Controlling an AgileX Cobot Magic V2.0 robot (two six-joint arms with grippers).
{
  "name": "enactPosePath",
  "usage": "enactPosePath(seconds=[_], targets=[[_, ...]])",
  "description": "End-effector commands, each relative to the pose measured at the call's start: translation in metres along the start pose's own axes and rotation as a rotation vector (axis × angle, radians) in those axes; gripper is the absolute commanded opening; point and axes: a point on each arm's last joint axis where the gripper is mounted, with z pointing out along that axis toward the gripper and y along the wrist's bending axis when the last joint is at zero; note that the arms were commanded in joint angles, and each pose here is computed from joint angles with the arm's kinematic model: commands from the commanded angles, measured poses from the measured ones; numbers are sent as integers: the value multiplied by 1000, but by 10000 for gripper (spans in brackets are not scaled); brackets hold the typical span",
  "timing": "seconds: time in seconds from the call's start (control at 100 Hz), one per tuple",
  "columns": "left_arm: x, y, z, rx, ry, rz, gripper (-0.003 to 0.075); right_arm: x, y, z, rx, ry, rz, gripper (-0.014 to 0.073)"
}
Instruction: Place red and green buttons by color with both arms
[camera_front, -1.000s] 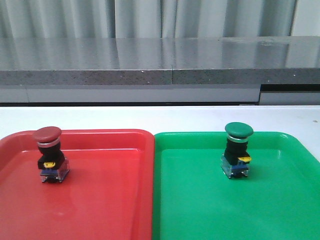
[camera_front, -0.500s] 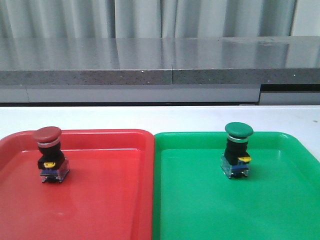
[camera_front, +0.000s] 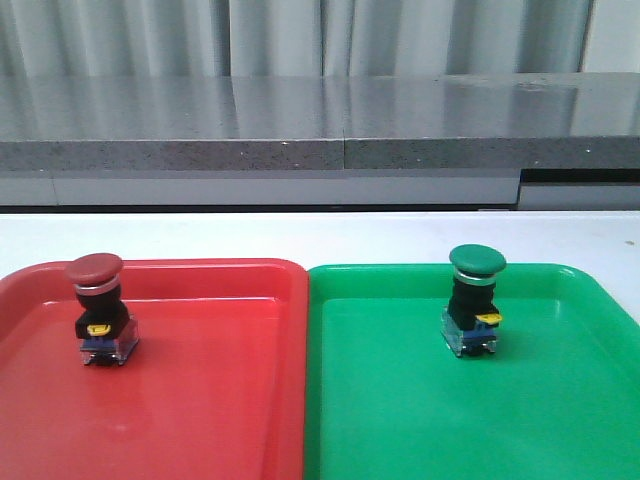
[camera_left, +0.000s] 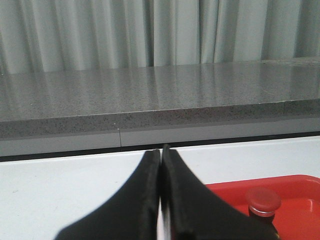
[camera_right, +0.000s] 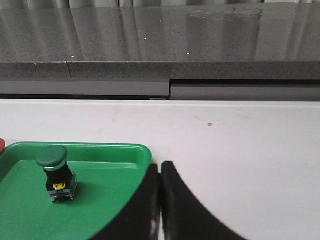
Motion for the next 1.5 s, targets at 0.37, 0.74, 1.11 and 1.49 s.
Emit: enactPosePath(seconds=[0.37, 0.74, 1.11, 1.49], targets=[[5, -1, -1, 7, -73, -7, -19, 1, 0, 6, 7, -223, -40, -110], [5, -1, -1, 7, -73, -7, -19, 24, -2, 14, 15, -203, -44, -110], [5, -1, -1, 7, -73, -7, -20, 24, -2, 14, 14, -197, -34, -110], [5, -1, -1, 7, -73, -7, -19, 24, -2, 14, 14, -194, -34, -110]])
